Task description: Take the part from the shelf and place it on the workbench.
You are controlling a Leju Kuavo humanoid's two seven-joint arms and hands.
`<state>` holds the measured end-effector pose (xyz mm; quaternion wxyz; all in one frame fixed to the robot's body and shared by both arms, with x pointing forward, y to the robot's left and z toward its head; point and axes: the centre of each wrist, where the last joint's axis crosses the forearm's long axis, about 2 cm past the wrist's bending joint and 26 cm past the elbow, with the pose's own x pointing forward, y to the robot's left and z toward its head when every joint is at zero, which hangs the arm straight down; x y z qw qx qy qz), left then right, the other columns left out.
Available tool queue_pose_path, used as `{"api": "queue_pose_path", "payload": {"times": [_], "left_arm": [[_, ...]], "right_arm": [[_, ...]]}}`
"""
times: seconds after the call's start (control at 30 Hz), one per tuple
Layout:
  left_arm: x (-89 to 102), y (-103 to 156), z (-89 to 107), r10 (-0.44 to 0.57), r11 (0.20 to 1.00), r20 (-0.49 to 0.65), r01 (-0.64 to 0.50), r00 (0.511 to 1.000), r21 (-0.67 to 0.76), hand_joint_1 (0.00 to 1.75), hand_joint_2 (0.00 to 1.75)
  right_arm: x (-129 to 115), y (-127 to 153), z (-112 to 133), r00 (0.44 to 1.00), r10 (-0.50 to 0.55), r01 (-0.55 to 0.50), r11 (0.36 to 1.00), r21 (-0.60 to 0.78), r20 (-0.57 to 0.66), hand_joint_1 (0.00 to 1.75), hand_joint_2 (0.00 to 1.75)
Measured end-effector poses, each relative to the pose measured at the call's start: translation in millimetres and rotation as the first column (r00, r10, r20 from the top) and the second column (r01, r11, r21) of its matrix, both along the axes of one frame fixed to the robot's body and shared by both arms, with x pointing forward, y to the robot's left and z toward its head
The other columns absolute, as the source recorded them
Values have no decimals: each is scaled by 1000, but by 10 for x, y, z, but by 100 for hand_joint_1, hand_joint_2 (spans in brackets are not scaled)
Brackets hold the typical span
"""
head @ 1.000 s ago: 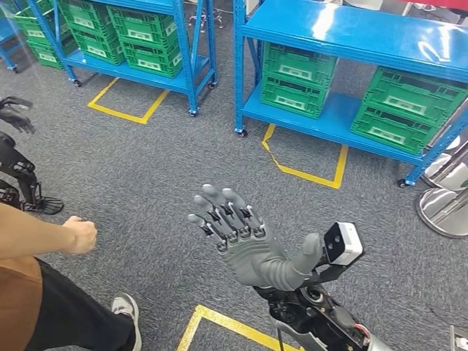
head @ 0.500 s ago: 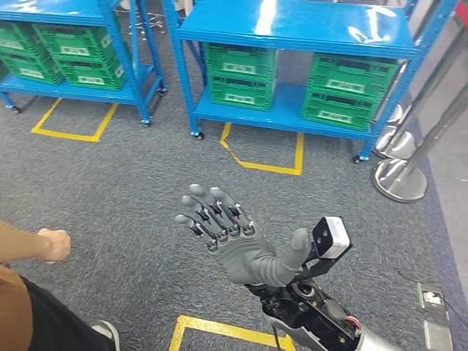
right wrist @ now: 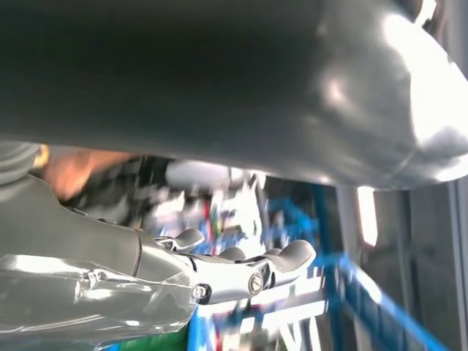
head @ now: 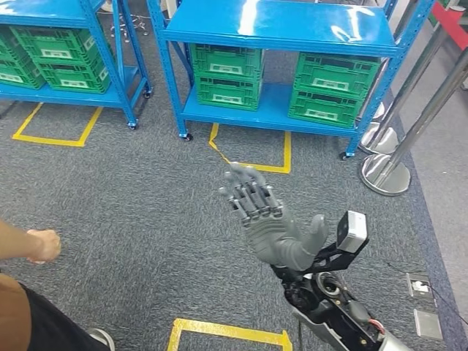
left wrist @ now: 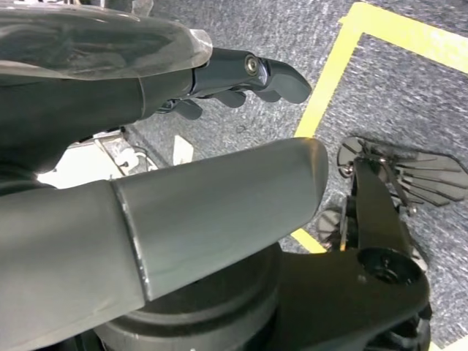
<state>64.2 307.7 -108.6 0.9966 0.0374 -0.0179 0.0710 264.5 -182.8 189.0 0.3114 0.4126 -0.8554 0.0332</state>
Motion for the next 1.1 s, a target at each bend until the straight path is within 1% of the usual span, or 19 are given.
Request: {"api": "queue_pose_path", "payload": {"times": [0.13, 0.2, 0.23, 0.3, 0.37, 0.4, 0.47, 0.6, 0.73, 0.8, 0.83, 0.9, 0.97, 1.03, 1.1], "left_arm": [[2, 0, 0, 3, 1000, 1, -3, 1000, -1, 0, 0], [7, 1, 1, 5, 1000, 2, -5, 1000, -4, 0, 0], [9, 2, 1, 6, 1000, 3, -6, 1000, -6, 0, 0], [6, -2, 1, 7, 1000, 3, -7, 1000, -12, 0, 0], [-3, -6, -1, 7, 1000, 2, -7, 1000, -15, 0, 0], [-7, -7, -1, 7, 1000, 1, -7, 1000, -16, 0, 0], [-8, 9, -1, 8, 1000, 1, -8, 1000, -13, 0, 0], [12, 39, 3, 8, 1000, 5, -8, 1000, -9, 0, 0], [19, 26, 4, 8, 1000, 6, -8, 1000, -12, 0, 0], [17, 29, 3, 9, 1000, 4, -9, 1000, -11, 0, 0], [15, 27, 3, 10, 1000, 2, -10, 1000, -11, 0, 0], [11, 21, 2, 13, 1000, -5, -13, 1000, -10, 0, 0], [11, 13, 2, 15, 1000, -11, -15, 1000, -11, 0, 0], [14, 9, 2, 16, 1000, -15, -16, 1000, -12, 0, 0], [14, 15, 3, 16, 1000, -17, -16, 1000, -11, 0, 0]], "right_arm": [[37, -199, -157, 987, -140, 131, 985, -112, -77, 0, 0], [65, -284, -215, 964, -245, 217, 952, -217, -109, 0, 0], [83, -327, -251, 940, -317, 272, 917, -291, -122, 0, 0], [116, -423, -372, 870, -473, 367, 812, -454, -141, 0, 0], [136, -516, -523, 805, -574, 409, 717, -564, -146, 0, 0], [144, -558, -590, 789, -596, 413, 694, -589, -149, 0, 0], [161, -624, -693, 772, -616, 410, 670, -619, -156, 0, 0], [175, -695, -819, 753, -635, 396, 644, -655, -169, 0, 0], [188, -773, -894, 734, -656, 387, 618, -685, -177, 0, 0], [196, -810, -951, 704, -681, 371, 596, -712, -203, 0, 0], [192, -847, -1018, 674, -702, 356, 581, -732, -230, 0, 0], [181, -965, -1224, 602, -744, 320, 556, -767, -288, 0, 87], [160, -1121, -1466, 535, -777, 290, 537, -792, -332, 0, 87], [117, -1267, -1678, 464, -800, 227, 522, -822, -380, 0, 0], [1, -1384, -1888, 369, -814, 105, 516, -850, -448, 0, 0]]}}
